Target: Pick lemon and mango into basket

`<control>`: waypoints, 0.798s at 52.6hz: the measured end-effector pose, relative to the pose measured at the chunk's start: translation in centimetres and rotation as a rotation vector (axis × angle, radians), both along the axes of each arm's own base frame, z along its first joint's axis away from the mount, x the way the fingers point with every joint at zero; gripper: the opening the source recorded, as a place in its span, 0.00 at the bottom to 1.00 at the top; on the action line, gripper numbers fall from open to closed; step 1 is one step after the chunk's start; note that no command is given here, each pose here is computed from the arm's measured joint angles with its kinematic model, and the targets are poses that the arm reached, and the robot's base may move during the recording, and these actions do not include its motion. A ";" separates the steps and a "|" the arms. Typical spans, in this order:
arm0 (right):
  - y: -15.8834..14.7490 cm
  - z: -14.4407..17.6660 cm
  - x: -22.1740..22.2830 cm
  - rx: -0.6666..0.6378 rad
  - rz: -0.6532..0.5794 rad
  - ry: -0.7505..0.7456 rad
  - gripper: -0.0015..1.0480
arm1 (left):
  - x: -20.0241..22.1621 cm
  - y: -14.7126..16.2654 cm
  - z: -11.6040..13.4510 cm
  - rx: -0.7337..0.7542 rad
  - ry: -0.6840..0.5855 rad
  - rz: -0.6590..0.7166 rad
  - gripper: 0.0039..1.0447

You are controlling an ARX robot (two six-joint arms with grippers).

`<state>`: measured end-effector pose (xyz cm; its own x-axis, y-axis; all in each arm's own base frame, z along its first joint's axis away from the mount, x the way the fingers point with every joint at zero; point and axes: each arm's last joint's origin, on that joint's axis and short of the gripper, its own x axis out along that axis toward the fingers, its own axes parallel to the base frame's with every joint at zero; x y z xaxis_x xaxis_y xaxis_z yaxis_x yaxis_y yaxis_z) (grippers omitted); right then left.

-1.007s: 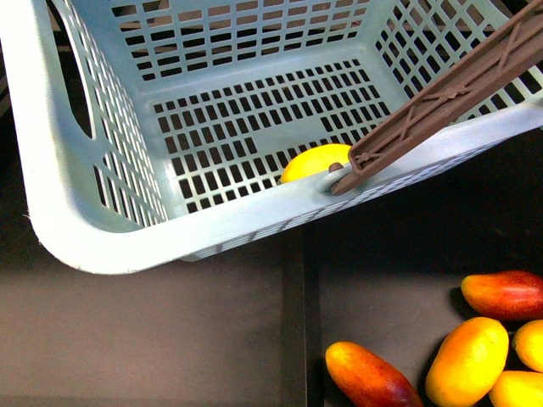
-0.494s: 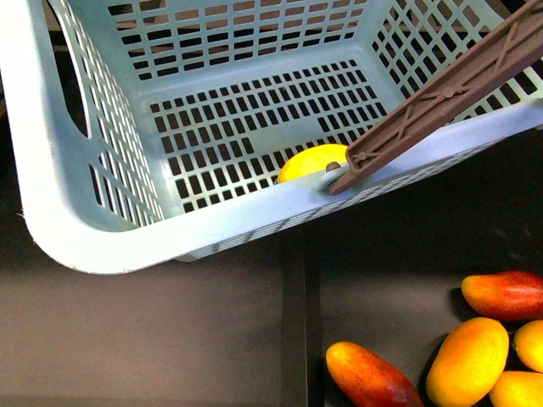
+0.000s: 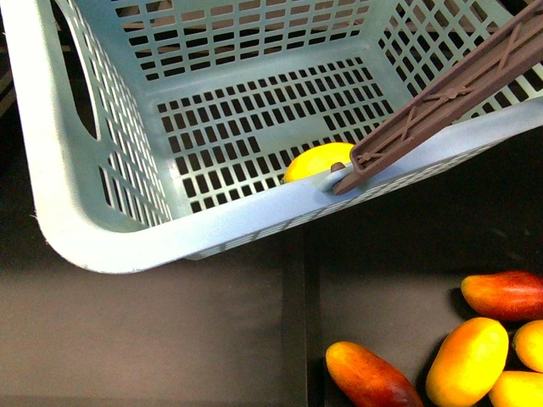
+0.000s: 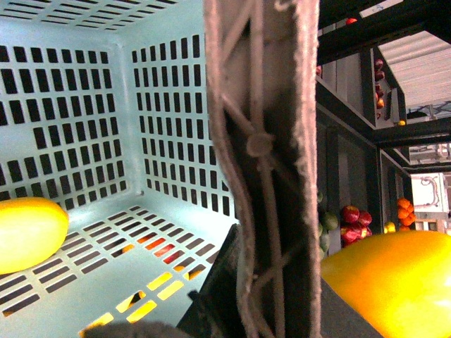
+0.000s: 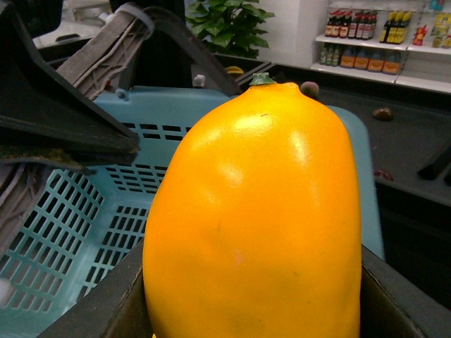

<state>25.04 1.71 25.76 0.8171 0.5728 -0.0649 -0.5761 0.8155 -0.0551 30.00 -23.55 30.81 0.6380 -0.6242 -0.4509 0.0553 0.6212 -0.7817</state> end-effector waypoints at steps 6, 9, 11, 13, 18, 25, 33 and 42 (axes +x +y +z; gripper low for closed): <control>2.8 -1.1 0.7 -0.012 -0.004 0.023 0.57 | 0.0 0.0 0.0 -0.001 0.001 0.000 0.05; 3.9 -1.7 1.2 -0.021 -0.019 0.037 0.57 | 0.0 0.0 0.0 0.000 0.000 0.000 0.05; 4.4 -2.1 1.4 -0.023 -0.028 0.048 0.57 | 0.0 0.0 0.0 0.003 -0.003 0.001 0.05; 4.9 -2.3 1.7 -0.026 -0.030 0.057 0.57 | 0.0 0.0 0.0 0.011 -0.008 0.005 0.05; 5.6 -2.7 2.3 -0.032 -0.064 0.061 0.56 | 0.3 0.4 -0.1 0.031 -0.024 0.022 0.05; 6.1 -3.0 2.9 -0.029 -0.094 0.075 0.61 | 0.5 0.6 -0.1 0.050 -0.040 0.041 0.05; 6.1 -3.2 3.0 -0.018 -0.119 0.086 0.85 | 0.6 0.7 -0.1 0.055 -0.043 0.043 0.05; 4.1 -2.3 2.8 0.029 -0.223 0.076 0.91 | 0.2 0.3 -0.1 0.025 -0.019 0.008 0.05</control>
<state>27.81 5.84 23.43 0.9171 0.3809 -0.1175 -0.3828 0.9238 0.0065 30.24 -23.24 30.73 0.6513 -0.6079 -0.4542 0.0646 0.6408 -0.7650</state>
